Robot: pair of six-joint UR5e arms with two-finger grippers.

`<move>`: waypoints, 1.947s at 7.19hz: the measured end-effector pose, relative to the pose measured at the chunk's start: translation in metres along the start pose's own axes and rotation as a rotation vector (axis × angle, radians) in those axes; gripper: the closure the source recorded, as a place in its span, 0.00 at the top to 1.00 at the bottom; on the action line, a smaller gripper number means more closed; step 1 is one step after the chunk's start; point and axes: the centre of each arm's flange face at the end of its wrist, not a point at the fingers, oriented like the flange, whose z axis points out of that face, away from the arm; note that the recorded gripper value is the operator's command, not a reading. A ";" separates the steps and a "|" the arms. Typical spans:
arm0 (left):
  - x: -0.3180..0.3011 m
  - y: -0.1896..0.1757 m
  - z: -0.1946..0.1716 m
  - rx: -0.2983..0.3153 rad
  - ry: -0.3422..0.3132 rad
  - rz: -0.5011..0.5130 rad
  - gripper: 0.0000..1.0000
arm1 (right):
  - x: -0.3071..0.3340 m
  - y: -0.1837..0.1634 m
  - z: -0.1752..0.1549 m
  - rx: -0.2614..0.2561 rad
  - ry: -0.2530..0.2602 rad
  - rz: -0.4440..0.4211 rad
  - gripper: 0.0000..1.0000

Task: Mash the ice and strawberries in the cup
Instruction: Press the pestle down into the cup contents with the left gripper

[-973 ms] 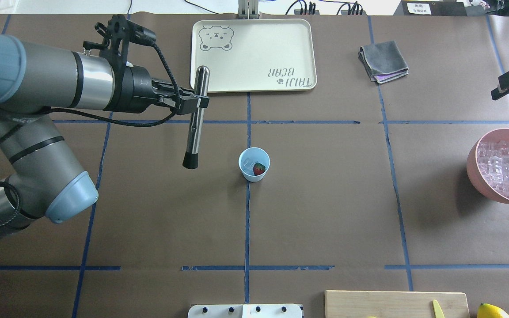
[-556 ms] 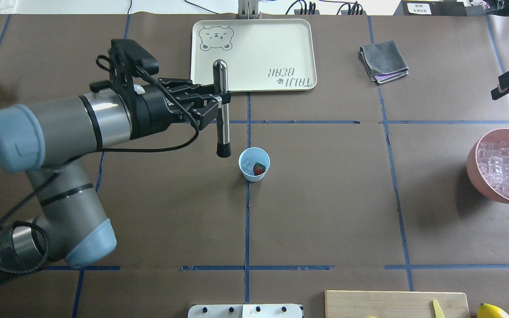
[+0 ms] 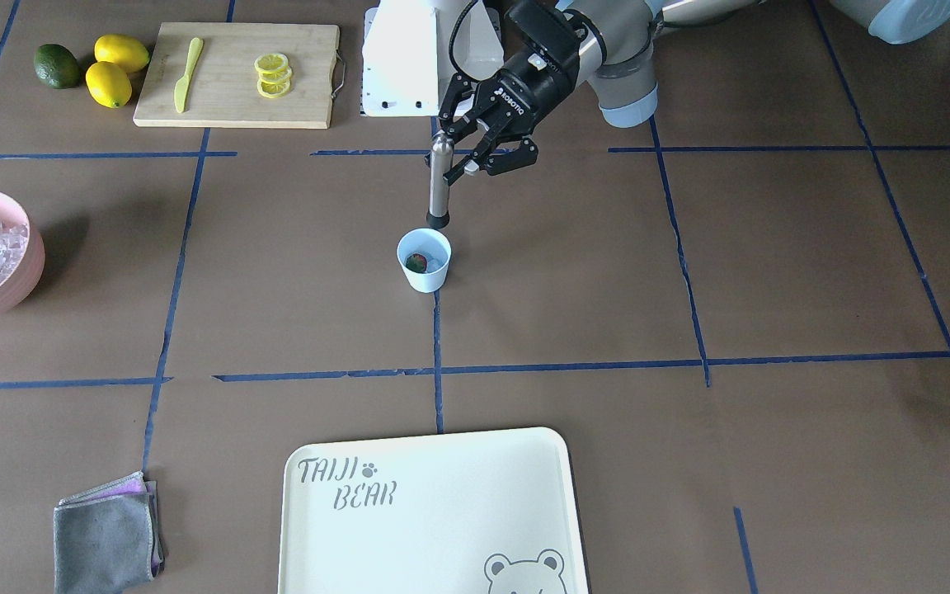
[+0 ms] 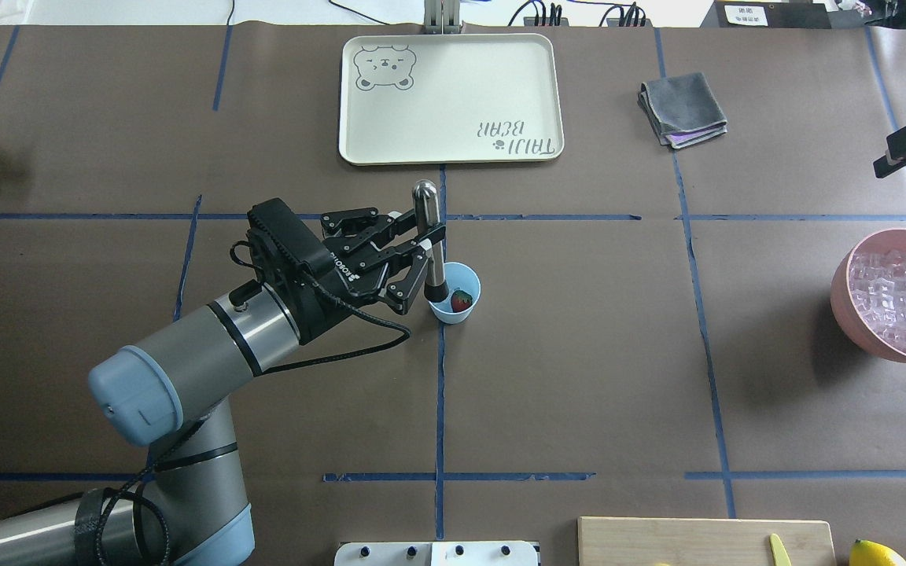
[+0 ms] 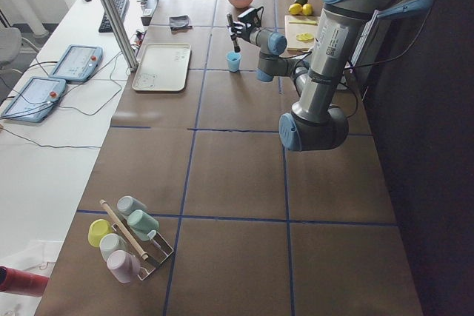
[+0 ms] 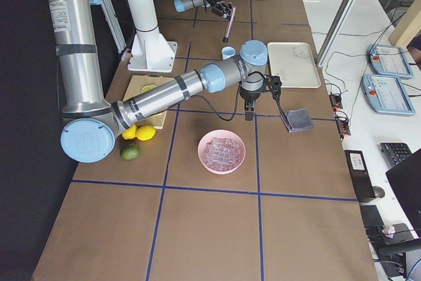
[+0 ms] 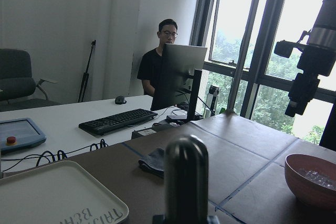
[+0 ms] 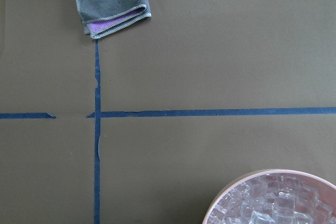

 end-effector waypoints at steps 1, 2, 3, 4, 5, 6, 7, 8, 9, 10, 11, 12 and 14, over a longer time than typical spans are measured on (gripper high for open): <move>0.005 0.003 0.005 0.013 -0.021 0.005 0.00 | -0.001 0.000 -0.001 0.000 -0.003 -0.001 1.00; 0.010 0.008 0.012 0.015 -0.035 0.008 0.00 | -0.001 0.000 -0.001 0.000 -0.004 0.000 1.00; 0.013 0.014 0.021 0.012 -0.045 0.011 0.00 | -0.001 0.000 -0.001 0.000 -0.005 -0.001 1.00; 0.014 0.018 0.026 0.006 -0.051 0.015 0.01 | -0.001 0.000 -0.002 0.001 -0.006 -0.002 1.00; 0.015 0.022 0.028 -0.001 -0.053 0.017 0.01 | -0.002 0.000 -0.002 0.001 -0.007 -0.003 1.00; 0.017 0.029 0.029 -0.010 -0.053 0.018 0.01 | -0.002 -0.001 -0.002 0.001 -0.008 -0.003 1.00; 0.018 0.036 0.030 -0.019 -0.061 0.021 0.01 | -0.002 -0.001 -0.002 0.000 -0.008 -0.002 1.00; 0.018 0.043 0.031 -0.025 -0.072 0.023 0.01 | -0.002 -0.001 -0.002 0.000 -0.008 -0.002 1.00; 0.018 0.047 0.032 -0.030 -0.079 0.025 0.01 | -0.002 0.000 -0.002 0.000 -0.008 -0.002 1.00; 0.017 0.050 0.033 -0.034 -0.084 0.028 0.01 | -0.002 0.000 -0.002 0.000 -0.008 -0.002 1.00; 0.017 0.053 0.033 -0.038 -0.086 0.029 0.01 | -0.002 0.000 -0.002 0.000 -0.008 -0.002 1.00; 0.017 0.054 0.033 -0.040 -0.086 0.030 0.01 | -0.002 0.000 -0.002 0.000 -0.008 -0.002 1.00; 0.017 0.056 0.032 -0.044 -0.085 0.030 0.01 | -0.001 0.000 -0.003 0.002 -0.008 -0.001 1.00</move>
